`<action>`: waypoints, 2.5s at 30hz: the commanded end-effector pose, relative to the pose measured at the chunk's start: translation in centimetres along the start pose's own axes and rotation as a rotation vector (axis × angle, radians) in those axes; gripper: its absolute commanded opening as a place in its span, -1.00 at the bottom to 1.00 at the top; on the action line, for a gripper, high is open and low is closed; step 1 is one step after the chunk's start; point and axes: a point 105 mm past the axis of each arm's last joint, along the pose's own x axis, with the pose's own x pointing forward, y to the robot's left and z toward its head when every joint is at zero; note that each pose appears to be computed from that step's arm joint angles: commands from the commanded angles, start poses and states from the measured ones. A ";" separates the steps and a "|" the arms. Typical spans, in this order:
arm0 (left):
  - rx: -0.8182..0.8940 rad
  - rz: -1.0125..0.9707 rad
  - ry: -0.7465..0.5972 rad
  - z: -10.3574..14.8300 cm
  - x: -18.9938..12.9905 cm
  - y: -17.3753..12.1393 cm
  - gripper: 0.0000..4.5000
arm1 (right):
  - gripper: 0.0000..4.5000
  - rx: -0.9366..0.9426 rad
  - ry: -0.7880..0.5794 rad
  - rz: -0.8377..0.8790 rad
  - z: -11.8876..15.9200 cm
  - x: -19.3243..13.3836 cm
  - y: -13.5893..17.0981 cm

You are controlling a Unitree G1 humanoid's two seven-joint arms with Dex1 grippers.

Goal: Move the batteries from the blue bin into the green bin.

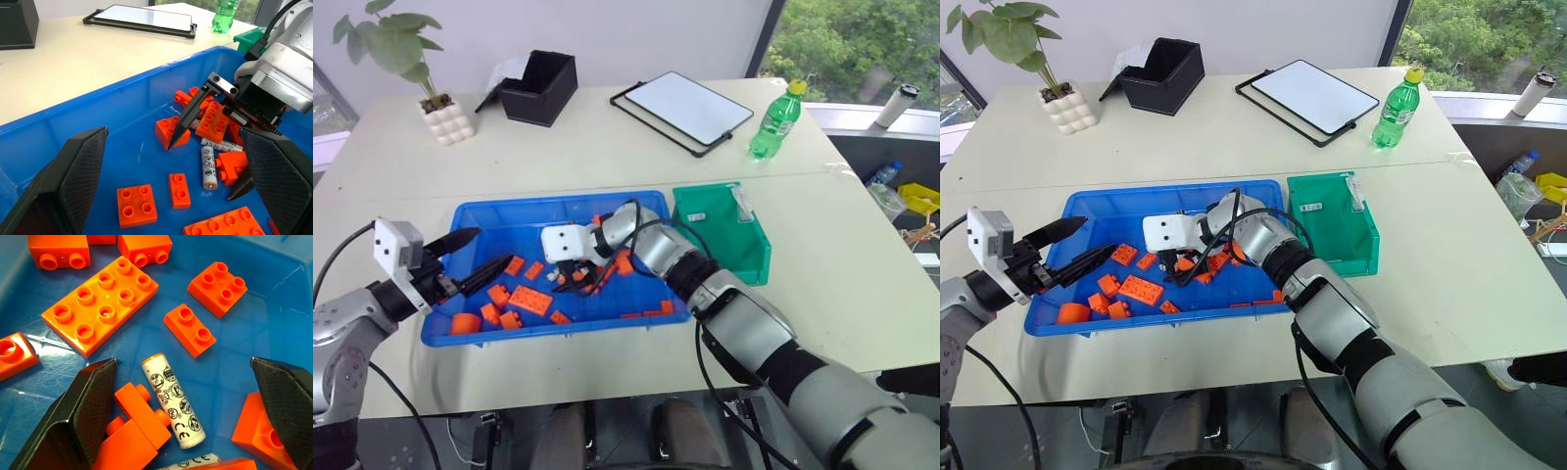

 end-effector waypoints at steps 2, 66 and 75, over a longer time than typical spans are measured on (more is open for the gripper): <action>0.050 -0.003 -0.046 1.5 0.1 -0.1 1.00 | 0.44 0.005 0.032 0.031 -0.2 0.1 0.2; 0.032 -0.504 -0.097 4.0 8.7 -3.5 1.00 | -0.64 0.347 0.255 -0.539 -2.2 -28.5 -1.8; 0.048 -0.531 -0.107 4.6 9.6 -3.3 1.00 | -0.64 0.453 0.334 -0.537 -4.9 -29.2 1.1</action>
